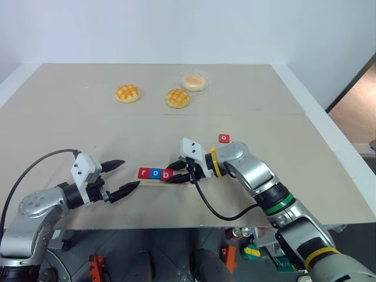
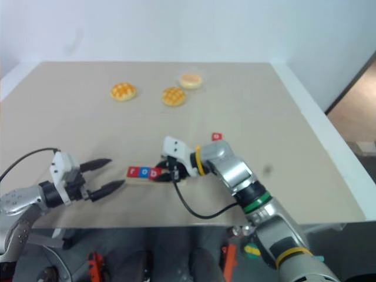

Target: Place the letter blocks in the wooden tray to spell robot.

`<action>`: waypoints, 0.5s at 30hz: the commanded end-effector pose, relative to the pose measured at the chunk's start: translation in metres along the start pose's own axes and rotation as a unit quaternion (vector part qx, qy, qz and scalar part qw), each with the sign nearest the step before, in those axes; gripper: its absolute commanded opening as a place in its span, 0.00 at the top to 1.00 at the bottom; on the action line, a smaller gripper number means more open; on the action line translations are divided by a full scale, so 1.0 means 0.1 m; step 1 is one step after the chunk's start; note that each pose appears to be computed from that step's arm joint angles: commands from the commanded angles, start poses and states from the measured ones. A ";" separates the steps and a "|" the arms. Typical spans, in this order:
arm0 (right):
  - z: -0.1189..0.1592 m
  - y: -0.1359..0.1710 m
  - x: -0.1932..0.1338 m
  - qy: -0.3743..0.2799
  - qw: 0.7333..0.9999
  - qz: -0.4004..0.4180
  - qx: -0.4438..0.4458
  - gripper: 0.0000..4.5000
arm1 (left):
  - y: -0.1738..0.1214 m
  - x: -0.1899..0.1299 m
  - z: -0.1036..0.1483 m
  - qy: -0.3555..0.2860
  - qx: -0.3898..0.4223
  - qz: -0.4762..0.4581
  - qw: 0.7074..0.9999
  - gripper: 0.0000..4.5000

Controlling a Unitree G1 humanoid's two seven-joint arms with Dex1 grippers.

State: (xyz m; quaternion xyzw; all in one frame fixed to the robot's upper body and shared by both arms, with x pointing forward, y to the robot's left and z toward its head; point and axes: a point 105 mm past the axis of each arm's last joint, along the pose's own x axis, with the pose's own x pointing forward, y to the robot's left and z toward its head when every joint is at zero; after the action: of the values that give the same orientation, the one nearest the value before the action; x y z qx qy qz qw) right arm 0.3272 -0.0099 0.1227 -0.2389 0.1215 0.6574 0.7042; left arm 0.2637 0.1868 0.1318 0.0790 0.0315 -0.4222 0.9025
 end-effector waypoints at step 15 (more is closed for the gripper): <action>0.05 -0.09 0.04 0.002 1.000 -0.014 0.002 0.73 | -0.10 0.07 0.11 -0.010 0.029 -0.015 0.999 0.00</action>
State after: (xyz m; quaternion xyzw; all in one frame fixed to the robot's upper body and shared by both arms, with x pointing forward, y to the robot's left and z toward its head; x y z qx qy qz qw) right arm 0.3339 -0.0063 0.1151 -0.2404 0.1337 0.6465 0.7116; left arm 0.2635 0.1786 0.1292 0.0796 0.0337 -0.4260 0.9006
